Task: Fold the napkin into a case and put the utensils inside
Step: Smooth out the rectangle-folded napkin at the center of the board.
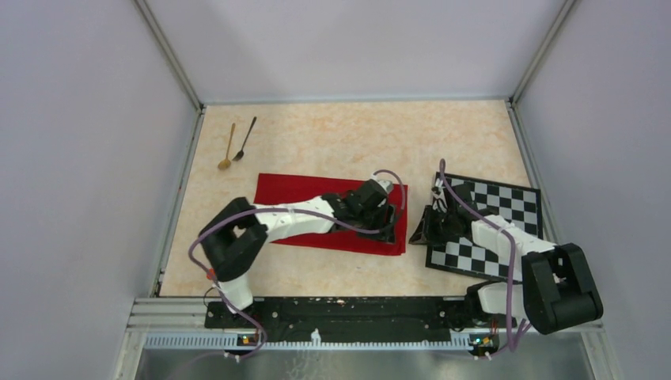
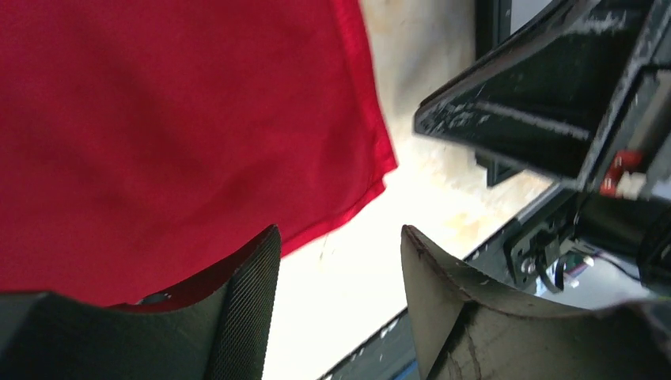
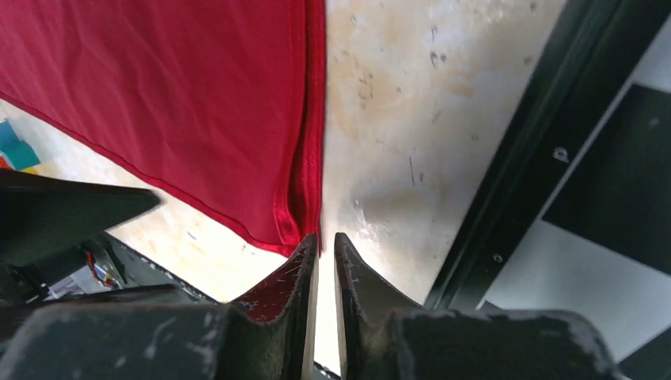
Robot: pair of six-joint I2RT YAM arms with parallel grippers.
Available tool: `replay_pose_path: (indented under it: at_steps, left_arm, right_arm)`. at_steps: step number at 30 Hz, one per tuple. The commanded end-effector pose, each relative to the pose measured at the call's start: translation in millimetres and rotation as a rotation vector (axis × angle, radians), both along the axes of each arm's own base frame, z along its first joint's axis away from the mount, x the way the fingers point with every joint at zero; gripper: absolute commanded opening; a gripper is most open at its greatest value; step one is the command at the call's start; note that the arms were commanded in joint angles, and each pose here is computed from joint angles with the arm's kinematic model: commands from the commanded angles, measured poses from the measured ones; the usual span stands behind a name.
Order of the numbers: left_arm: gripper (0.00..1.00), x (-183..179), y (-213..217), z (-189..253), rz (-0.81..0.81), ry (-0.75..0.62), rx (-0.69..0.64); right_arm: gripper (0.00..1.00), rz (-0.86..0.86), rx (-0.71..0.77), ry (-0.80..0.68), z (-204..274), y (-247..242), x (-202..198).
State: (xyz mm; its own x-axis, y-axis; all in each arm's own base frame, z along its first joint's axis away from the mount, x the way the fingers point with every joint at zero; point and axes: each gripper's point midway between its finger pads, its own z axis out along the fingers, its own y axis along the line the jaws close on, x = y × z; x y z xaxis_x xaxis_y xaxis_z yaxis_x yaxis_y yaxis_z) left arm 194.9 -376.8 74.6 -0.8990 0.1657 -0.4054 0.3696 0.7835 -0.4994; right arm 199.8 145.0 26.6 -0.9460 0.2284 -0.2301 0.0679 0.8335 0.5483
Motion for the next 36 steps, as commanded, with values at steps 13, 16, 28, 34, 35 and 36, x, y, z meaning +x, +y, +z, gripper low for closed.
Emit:
replay_pose_path:
  at_steps: [13,16,28,34,35,36]
  left_arm:
    - [0.48,22.8,-68.1,-26.5,0.030,-0.098,0.133]
    - [0.58,15.9,-57.4,-13.6,0.045,-0.099,0.067]
    - [0.81,18.5,27.1,67.4,0.116,-0.119,-0.126]
    - [0.83,23.6,51.3,92.1,0.149,-0.159,-0.174]
    - [0.83,24.0,54.1,93.4,0.153,-0.163,-0.176]
    - [0.83,24.5,56.3,94.3,0.156,-0.166,-0.176]
  right_arm:
    - [0.12,-0.030,0.108,-0.070,1.2,7.4,20.2]
    - [0.27,-0.073,0.155,-0.114,16.5,5.6,41.5]
    - [0.35,-0.101,0.152,-0.261,36.8,13.5,151.4]
    - [0.34,-0.091,0.131,-0.267,27.9,10.3,164.2]
    - [0.33,-0.092,0.119,-0.266,26.2,8.7,164.8]
    - [0.33,-0.091,0.108,-0.264,24.9,7.3,165.1]
